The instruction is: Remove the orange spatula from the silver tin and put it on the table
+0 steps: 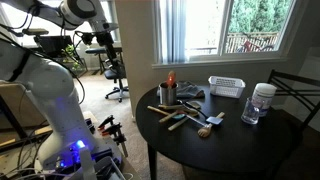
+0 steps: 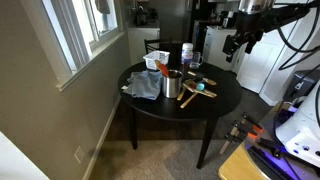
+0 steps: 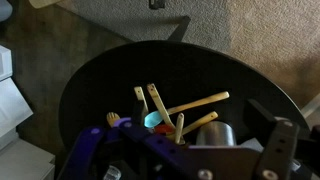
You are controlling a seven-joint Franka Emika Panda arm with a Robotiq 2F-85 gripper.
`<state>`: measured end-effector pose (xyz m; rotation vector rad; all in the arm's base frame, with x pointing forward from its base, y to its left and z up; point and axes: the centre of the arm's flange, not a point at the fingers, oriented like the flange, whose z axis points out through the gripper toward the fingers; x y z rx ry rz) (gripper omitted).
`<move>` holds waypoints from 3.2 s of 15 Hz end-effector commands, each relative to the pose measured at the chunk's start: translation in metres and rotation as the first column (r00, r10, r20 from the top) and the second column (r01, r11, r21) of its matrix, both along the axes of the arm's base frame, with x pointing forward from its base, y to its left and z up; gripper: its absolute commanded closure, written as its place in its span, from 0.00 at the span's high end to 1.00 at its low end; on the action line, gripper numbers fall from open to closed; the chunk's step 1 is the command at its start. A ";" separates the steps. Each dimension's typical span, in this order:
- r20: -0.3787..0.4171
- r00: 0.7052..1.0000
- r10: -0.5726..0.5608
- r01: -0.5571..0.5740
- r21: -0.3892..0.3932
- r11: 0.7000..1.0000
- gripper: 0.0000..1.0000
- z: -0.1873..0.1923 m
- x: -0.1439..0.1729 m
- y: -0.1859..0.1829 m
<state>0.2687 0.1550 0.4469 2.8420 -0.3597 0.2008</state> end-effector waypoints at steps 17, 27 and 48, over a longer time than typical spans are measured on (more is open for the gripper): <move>0.045 0.975 -0.218 0.210 0.133 0.969 1.00 -0.056 0.201 -0.068; 0.065 0.934 -0.351 0.335 0.176 0.925 1.00 -0.112 0.296 -0.052; 0.031 0.665 -0.746 0.738 0.127 0.663 1.00 -0.159 0.360 -0.037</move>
